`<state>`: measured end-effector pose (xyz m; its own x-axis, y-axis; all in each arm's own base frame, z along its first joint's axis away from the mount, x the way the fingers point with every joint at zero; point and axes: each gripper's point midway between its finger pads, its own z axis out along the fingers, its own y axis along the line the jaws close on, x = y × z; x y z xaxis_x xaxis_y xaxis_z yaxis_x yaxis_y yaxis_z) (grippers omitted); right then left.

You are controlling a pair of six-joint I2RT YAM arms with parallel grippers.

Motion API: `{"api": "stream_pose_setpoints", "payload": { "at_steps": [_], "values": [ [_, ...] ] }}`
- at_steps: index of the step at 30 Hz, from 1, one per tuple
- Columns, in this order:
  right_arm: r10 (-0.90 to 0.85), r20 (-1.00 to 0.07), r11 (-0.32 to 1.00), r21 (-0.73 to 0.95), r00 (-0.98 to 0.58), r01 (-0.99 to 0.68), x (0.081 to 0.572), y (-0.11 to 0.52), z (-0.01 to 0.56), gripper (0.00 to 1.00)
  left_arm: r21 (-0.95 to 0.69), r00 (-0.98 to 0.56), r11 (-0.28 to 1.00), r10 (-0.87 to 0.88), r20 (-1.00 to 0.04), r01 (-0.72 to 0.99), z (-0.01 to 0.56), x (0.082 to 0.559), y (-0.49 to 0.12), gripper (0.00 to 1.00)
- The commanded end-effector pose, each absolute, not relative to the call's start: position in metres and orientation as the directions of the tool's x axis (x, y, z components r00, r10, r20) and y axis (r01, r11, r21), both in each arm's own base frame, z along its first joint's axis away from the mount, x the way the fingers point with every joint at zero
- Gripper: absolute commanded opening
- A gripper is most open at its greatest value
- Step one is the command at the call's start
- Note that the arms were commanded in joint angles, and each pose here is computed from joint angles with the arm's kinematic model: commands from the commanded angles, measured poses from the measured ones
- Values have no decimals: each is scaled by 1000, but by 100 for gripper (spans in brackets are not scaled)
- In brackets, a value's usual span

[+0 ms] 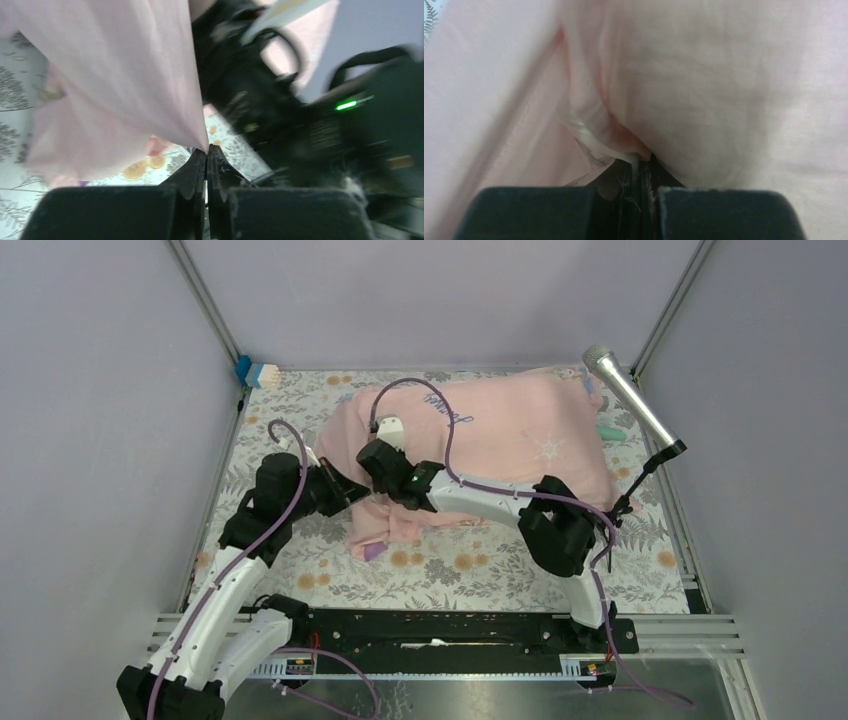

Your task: Put the pillow into the pillowcase

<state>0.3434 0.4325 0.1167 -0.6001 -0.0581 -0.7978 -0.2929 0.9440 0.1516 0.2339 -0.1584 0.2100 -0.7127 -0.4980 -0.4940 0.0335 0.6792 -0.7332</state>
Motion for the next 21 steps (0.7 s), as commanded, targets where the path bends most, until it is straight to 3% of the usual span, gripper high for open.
{"api": "stream_pose_setpoints", "payload": {
  "at_steps": [1, 5, 9, 11, 15, 21],
  "values": [
    [95, -899, 961, 194, -428, -195, 370, 434, 137, 0, -839, -767, 528, -483, -423, 130, 273, 214, -185, 0],
    [74, -885, 938, 218, -460, -268, 357, 428, 152, 2, -839, -664, 542, -609, -434, 50, 279, 250, -172, 0],
    [103, -870, 881, 305, -482, -362, 343, 418, 201, 49, -802, -622, 595, -650, -437, -58, 247, 279, -159, 0],
    [108, -868, 863, 324, -484, -388, 337, 413, 220, 61, -783, -616, 614, -656, -436, -99, 231, 288, -154, 0],
    [65, -854, 850, 318, -516, -419, 327, 412, 224, 60, -772, -606, 617, -675, -420, -152, 211, 291, -148, 0],
    [-7, -851, 855, 268, -526, -445, 328, 415, 215, 42, -744, -585, 641, -682, -440, -189, 201, 283, -129, 0]
  ]
}}
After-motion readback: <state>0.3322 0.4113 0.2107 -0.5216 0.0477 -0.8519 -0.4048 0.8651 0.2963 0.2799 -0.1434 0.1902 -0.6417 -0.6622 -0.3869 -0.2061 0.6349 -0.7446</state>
